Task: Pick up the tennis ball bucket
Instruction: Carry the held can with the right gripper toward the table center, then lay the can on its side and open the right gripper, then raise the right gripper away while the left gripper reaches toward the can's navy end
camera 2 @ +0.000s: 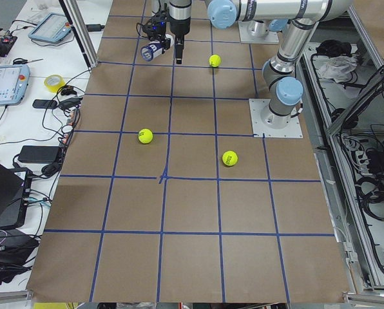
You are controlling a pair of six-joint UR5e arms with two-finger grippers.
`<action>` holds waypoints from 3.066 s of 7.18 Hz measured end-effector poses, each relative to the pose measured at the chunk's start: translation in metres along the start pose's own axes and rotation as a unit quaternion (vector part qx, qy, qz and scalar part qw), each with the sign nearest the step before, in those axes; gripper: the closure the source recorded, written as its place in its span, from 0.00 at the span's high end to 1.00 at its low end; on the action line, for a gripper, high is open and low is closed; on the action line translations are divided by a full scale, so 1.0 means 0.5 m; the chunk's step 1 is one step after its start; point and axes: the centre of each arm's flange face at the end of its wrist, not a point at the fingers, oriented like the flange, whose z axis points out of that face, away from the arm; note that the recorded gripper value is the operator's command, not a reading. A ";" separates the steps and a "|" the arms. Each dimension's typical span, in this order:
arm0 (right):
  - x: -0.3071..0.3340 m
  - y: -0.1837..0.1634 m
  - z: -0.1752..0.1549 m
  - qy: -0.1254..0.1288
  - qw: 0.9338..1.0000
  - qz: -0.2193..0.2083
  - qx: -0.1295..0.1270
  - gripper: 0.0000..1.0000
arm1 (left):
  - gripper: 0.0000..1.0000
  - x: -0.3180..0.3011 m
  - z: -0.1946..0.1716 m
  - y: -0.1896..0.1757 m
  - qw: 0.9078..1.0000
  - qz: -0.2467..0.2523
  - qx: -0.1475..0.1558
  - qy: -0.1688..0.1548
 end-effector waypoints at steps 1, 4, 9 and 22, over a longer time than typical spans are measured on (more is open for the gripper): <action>-0.028 -0.028 0.023 -0.004 0.998 -0.065 0.020 0.78 | 1.00 -0.001 0.000 0.000 1.000 0.000 0.000 -0.001; -0.120 -0.097 0.078 -0.024 0.980 -0.188 0.053 0.81 | 1.00 -0.002 -0.002 0.001 1.000 0.000 0.000 -0.004; -0.151 -0.117 0.114 -0.030 0.972 -0.229 0.050 0.91 | 1.00 -0.004 -0.002 0.002 1.000 -0.001 0.000 -0.005; 0.072 0.215 -0.364 -0.077 0.997 -0.006 0.016 1.00 | 1.00 0.038 0.158 -0.078 0.985 0.009 0.005 0.170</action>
